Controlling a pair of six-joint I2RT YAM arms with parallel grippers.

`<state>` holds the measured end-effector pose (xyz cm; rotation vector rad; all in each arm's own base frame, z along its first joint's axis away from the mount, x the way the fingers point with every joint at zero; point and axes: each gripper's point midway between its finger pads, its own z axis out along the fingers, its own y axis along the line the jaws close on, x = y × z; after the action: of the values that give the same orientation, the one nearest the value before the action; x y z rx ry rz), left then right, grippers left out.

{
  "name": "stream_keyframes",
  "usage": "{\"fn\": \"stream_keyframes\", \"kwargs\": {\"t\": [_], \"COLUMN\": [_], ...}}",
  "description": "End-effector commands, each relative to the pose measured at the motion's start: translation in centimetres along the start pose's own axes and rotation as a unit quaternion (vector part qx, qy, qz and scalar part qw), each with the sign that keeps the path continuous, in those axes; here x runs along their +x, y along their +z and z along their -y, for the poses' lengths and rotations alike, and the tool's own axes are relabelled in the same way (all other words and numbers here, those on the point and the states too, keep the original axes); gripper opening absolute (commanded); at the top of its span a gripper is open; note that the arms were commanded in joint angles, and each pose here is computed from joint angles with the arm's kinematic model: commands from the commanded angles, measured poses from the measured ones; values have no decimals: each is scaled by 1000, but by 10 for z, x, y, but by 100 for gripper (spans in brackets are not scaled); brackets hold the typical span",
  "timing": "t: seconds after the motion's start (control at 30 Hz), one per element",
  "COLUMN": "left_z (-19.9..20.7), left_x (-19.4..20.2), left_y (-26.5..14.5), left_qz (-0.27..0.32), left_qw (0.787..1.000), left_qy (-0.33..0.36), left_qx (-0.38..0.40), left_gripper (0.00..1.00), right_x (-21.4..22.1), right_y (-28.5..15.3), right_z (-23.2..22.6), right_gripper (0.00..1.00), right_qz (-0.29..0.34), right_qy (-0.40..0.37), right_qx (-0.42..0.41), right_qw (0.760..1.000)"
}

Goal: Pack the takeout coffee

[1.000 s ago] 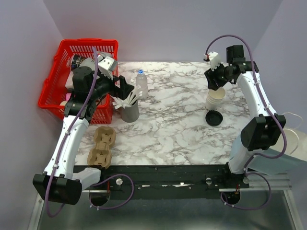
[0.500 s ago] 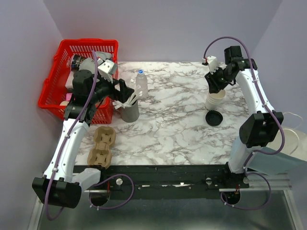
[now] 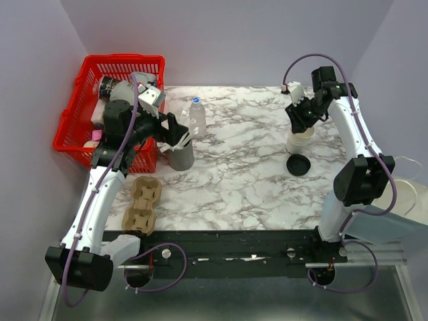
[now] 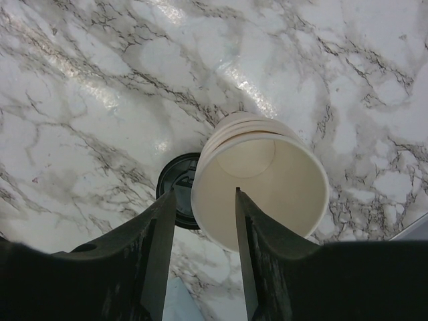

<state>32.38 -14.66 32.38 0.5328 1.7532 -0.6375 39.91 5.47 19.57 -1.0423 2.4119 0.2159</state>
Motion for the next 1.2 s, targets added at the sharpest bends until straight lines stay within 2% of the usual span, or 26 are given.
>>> {"fn": "stream_keyframes", "kwargs": {"t": [0.0, 0.8, 1.0, 1.07, 1.17], "left_z": [7, 6, 6, 6, 7], "left_x": [-1, -5, -5, -4, -4], "left_y": [-1, 0, 1, 1, 2], "left_qz": [10, 20, 20, 19, 20], "left_qw": [1000, 1000, 1000, 1000, 1000], "left_qy": [-1, -9, -9, -9, -10], "left_qx": [13, 12, 12, 12, 15], "left_gripper": [99, 99, 99, 99, 99], "right_x": [10, 22, 17, 15, 13], "right_y": [12, 23, 19, 16, 12], "right_z": [-7, -7, -5, -4, -2], "right_gripper": [47, 36, 27, 18, 11], "right_qz": [-24, -56, -49, -46, -45], "right_qy": [3, 2, 4, 1, 0], "right_qx": [-22, -18, -10, -5, 2], "right_qw": [999, 998, 999, 999, 999]}}
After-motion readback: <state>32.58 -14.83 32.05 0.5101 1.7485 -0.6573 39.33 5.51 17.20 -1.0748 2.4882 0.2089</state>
